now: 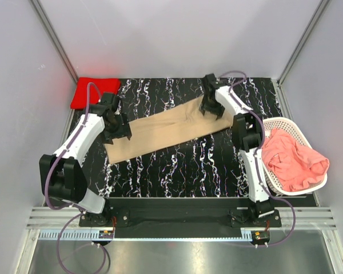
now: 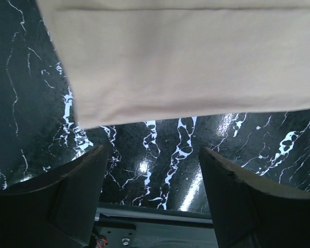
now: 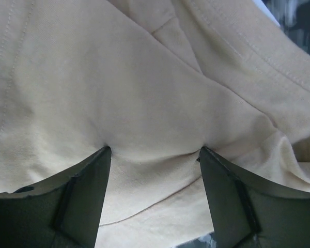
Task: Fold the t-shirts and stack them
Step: Fold the tshirt
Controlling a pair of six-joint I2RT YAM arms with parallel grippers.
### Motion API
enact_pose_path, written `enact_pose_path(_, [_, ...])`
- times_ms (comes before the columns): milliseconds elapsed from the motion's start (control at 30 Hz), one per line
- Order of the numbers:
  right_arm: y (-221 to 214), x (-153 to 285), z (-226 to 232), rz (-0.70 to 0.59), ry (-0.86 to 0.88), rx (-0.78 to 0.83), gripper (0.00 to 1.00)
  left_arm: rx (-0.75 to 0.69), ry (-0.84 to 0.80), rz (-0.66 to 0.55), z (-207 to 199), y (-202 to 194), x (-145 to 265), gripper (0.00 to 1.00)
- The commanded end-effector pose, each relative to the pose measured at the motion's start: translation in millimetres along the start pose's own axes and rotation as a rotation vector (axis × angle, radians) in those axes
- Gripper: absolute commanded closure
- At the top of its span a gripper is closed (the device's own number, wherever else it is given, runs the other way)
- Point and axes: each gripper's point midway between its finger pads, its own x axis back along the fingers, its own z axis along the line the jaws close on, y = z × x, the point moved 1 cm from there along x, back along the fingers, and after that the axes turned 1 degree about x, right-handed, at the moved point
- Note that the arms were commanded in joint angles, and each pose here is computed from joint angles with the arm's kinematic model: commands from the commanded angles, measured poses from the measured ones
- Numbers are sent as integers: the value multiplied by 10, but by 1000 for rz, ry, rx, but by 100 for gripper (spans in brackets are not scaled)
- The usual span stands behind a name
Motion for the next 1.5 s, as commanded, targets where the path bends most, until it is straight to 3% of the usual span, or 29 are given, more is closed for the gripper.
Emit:
enact_pose_path(0, [695, -33, 156, -217, 19, 256, 23, -39, 13, -58, 45, 42, 132, 22])
enact_pose_path(133, [1071, 450, 173, -356, 35, 249, 21, -50, 13, -62, -7, 100, 123, 20])
enact_pose_path(233, [1004, 944, 352, -407, 105, 255, 14, -38, 18, -91, -39, 215, 176, 20])
enact_pose_path(367, [562, 1292, 699, -387, 197, 314, 14, 2, 9, -209, -56, 437, 418, 20])
enact_pose_path(467, [-30, 1488, 1261, -331, 348, 387, 14, 68, 52, -319, 60, 550, 645, 20])
enact_pose_path(700, [-942, 1603, 1991, -253, 452, 477, 18, 139, 117, -399, 299, 452, 888, 20])
enact_pose_path(867, [-1704, 1567, 2328, -217, 506, 600, 33, 153, 114, -406, 419, 223, 887, 20])
enact_pose_path(900, [-1777, 1551, 2385, -215, 529, 614, 41, 159, 101, -419, 428, 194, 933, 20])
enact_pose_path(1033, [-2115, 1374, 2369, -139, 520, 657, 54, 160, 87, -410, 463, 70, 943, 20])
enact_pose_path(1467, [-2552, 689, 1441, 19, 262, 796, 46, 104, 7, -351, 375, -119, 877, 20])
